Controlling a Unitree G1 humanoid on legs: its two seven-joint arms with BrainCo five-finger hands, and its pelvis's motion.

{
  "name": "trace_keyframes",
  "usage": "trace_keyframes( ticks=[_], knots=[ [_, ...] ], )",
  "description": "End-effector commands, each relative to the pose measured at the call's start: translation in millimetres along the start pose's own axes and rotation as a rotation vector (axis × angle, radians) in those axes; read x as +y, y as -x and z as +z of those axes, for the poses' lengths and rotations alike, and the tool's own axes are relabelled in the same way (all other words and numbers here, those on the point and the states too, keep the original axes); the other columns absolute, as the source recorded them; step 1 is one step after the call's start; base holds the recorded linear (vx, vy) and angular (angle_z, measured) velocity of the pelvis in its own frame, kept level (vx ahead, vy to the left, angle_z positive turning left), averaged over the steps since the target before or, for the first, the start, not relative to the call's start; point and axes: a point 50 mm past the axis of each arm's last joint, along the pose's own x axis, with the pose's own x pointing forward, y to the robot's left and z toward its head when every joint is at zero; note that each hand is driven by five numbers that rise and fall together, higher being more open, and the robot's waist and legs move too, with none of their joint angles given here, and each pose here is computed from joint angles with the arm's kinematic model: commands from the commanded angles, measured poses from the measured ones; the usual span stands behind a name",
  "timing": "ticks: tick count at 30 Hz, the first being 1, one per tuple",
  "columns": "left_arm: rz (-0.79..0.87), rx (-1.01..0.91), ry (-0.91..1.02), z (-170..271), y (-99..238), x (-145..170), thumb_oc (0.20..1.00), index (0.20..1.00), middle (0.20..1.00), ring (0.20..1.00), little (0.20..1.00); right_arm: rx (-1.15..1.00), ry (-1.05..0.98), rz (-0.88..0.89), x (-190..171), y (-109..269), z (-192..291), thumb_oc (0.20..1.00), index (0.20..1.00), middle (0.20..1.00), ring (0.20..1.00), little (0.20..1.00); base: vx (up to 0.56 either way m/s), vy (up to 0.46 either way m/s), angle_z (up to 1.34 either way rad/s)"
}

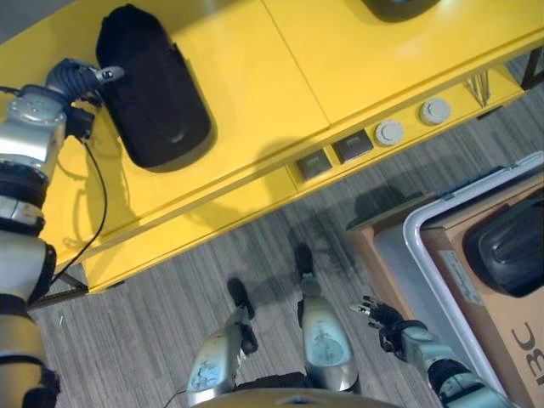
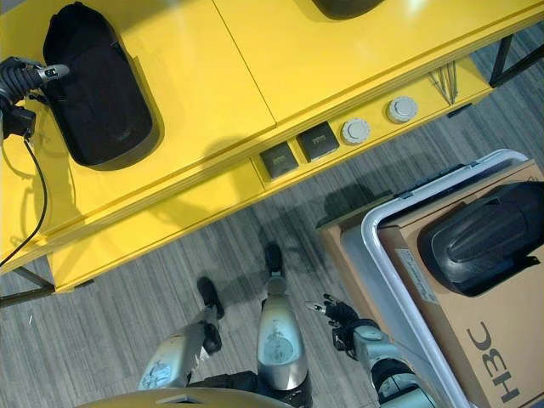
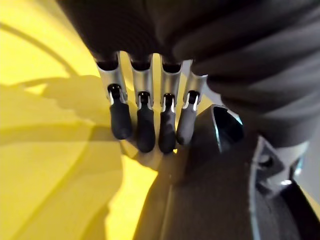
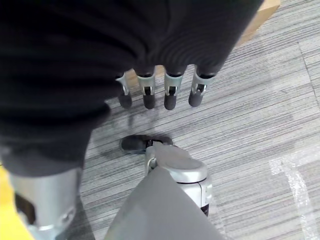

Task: Move parts from the plastic box to the shelf.

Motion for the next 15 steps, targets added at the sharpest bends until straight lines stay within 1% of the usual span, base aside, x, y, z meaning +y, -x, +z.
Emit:
trace_keyframes(
  ticks=[1,3,6,7,8,9,11,13,14,15],
  knots=[
    [0.124,-0.09,-0.11,17,4,28,1.0,1.0,1.0,1.0,1.0,0.031,-0.026,0.032,12,0,-13,1.0,1.0,1.0,1.0,1.0,0.0,0.0,0.0],
    [0.168,-0.131,-0.144,23,5,29,1.0,1.0,1.0,1.0,1.0,0.044,-0.027,0.031,12,1,-17,1.0,1.0,1.0,1.0,1.0,0.0,0.0,0.0],
    [0.29,-0.209,-0.139,34,8,35,1.0,1.0,1.0,1.0,1.0,0.069,-0.037,0.03,14,1,-25,1.0,1.0,1.0,1.0,1.0,0.0,-0.013,0.0],
    [0.386,-0.271,-0.13,43,12,40,1.0,1.0,1.0,1.0,1.0,0.084,-0.034,0.029,15,2,-31,1.0,1.0,1.0,1.0,1.0,0.01,-0.039,-0.01],
    [0.414,-0.296,-0.126,47,13,43,1.0,1.0,1.0,1.0,1.0,0.091,-0.032,0.029,16,3,-34,1.0,1.0,1.0,1.0,1.0,0.04,-0.07,0.0],
    [0.557,-0.409,-0.159,62,22,50,1.0,1.0,1.0,1.0,1.0,0.127,-0.022,0.025,17,5,-45,1.0,1.0,1.0,1.0,1.0,0.04,-0.057,0.0],
    [0.615,-0.469,-0.181,67,27,52,1.0,1.0,1.0,1.0,1.0,0.145,-0.015,0.022,18,6,-51,1.0,1.0,1.0,1.0,1.0,0.02,-0.029,0.0],
    [0.629,-0.494,-0.177,67,30,53,1.0,1.0,1.0,1.0,1.0,0.164,-0.014,0.016,18,8,-57,1.0,1.0,1.0,1.0,1.0,0.03,-0.029,0.0],
    [0.625,-0.502,-0.164,67,32,54,1.0,1.0,1.0,1.0,1.0,0.171,-0.017,0.012,18,9,-60,1.0,1.0,1.0,1.0,1.0,0.04,-0.036,0.0],
    [0.624,-0.552,-0.106,67,37,54,1.0,1.0,1.0,1.0,1.0,0.19,-0.02,-0.001,18,13,-70,1.0,1.0,1.0,1.0,1.0,0.0,0.0,0.0]
  ],
)
